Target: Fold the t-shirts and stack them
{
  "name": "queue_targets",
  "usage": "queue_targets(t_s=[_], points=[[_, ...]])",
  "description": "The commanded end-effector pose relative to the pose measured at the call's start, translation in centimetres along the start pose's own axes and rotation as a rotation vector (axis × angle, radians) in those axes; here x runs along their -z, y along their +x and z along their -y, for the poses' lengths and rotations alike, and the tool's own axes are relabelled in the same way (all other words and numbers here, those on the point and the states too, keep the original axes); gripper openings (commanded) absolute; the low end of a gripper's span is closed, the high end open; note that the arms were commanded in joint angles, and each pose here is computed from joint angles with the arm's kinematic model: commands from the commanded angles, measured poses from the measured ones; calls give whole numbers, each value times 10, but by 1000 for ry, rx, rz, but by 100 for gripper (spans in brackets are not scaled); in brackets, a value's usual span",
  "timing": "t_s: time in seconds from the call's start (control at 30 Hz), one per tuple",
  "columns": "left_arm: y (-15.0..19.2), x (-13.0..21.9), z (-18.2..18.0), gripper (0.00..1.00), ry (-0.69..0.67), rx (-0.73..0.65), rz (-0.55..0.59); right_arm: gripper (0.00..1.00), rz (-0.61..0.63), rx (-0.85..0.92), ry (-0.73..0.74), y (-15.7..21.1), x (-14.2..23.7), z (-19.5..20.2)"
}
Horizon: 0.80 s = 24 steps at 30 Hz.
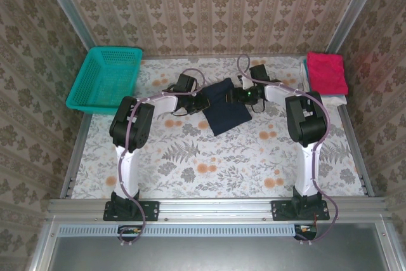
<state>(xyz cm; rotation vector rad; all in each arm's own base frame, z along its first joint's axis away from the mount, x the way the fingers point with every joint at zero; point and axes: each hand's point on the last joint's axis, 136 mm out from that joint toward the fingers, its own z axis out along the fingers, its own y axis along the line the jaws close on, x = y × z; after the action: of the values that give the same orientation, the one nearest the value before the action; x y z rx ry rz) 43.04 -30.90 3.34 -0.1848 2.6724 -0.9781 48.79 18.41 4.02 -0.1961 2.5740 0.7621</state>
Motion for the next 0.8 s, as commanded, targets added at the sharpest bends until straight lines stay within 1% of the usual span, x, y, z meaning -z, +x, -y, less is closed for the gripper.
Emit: queue_targets(t_s=[0.0,0.2,0.3,0.4,0.43,0.47,0.5,0.57,0.63,0.67,0.7,0.73,0.77], points=[[20,-15,-33,12,-67,44,-65,66,-79,4,-82,21,-11,-15],[24,-20,-36,11,-63,53,-78,55,-94,9,-163,26,-21,-32],[24,-20,-35,11,-59,52,-77,45,-109,-9,-168,29,-27,-30],[23,-18,-35,12,-59,48,-74,26,-109,-16,-160,28,-28,-28],[23,-17,-34,13,-56,45,-72,17,-110,-14,-157,27,-27,-28],[23,-16,-32,15,-52,41,-71,4,-112,-12,-146,27,-26,-27],[23,-15,-31,19,-49,37,-69,0,-109,-4,-133,26,-25,-26],[20,-7,-22,35,-33,23,-52,0,-103,30,-76,23,-18,-20],[15,5,-14,49,-23,4,-23,0,-104,83,29,22,-10,-8],[12,12,-9,58,-21,-11,-4,0,-102,103,100,20,-4,1],[9,19,-5,70,-21,-24,12,0,-76,88,145,15,1,9],[7,26,0,83,-20,-42,28,0,-48,79,126,11,4,10],[5,33,4,94,-20,-56,44,0,-36,63,138,9,7,14]])
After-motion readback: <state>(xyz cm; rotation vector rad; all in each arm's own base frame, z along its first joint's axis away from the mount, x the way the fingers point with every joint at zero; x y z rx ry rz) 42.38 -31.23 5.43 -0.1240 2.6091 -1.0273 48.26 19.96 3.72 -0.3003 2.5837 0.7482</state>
